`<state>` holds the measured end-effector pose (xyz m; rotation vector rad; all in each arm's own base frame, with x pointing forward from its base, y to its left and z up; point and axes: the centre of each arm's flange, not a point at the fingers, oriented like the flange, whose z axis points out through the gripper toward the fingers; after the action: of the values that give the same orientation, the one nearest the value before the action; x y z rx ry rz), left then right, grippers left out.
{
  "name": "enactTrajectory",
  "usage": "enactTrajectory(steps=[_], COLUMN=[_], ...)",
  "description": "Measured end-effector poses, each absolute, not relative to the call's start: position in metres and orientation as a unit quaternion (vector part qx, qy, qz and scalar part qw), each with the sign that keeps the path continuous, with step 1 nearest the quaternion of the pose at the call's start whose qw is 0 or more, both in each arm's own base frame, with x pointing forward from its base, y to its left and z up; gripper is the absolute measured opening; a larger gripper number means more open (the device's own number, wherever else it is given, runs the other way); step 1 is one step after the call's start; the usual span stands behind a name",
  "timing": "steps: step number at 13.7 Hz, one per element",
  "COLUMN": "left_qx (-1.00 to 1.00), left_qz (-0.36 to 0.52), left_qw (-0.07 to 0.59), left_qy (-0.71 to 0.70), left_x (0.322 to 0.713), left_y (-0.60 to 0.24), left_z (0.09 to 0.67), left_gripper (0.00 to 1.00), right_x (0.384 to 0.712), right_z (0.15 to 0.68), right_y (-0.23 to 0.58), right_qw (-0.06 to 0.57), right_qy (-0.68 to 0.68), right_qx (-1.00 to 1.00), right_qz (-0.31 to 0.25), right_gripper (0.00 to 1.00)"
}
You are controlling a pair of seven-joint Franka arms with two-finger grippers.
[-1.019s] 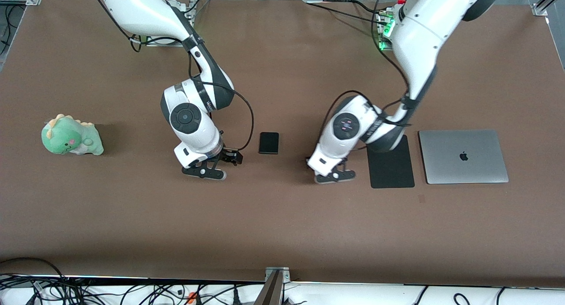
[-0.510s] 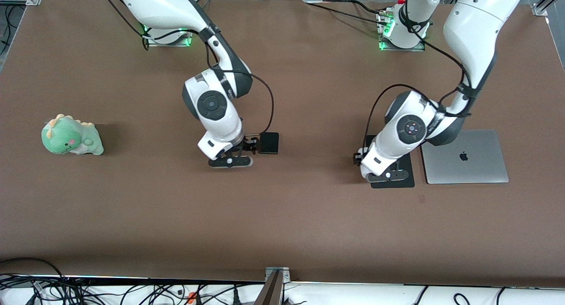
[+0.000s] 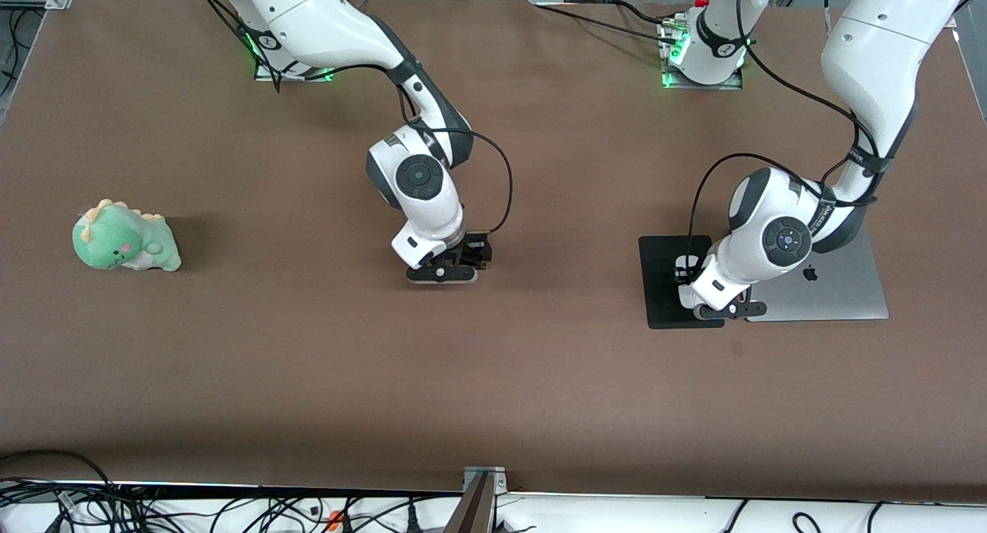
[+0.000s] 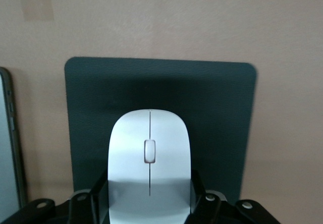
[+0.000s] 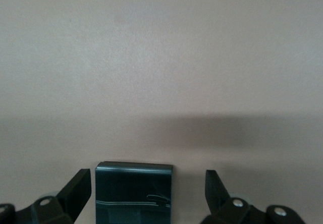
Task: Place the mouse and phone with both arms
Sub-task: 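Lower the mouse onto the black mouse pad and open the left gripper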
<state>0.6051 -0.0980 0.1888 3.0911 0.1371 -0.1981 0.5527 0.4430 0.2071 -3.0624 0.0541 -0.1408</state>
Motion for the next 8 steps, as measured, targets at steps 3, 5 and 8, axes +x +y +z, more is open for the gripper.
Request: enactTrajectory(steps=[3,5,8], left_qx=[0.996,0.996,0.997], left_qz=[-0.071,-0.064,-0.042], left_qw=[0.027,0.029,0.031], left_qy=[0.044,0.047,0.059], left_x=[0.603,0.608,0.625], left_y=[-0.100,-0.099,-0.086], left_z=[0.173,0.177,0.196], left_gripper=[0.76,0.95,1.00], right_x=[0.549,0.546,0.542], right_z=[0.203,0.202,0.191], right_y=[0.451,0.458,0.461], right_qw=[0.040,0.041,0.036], right_qy=[0.037,0.038,0.037], right_qx=[-0.997,-0.997,-0.998], right_qz=[-0.046,-0.046,-0.041], right_gripper=[1.00,1.00,1.00])
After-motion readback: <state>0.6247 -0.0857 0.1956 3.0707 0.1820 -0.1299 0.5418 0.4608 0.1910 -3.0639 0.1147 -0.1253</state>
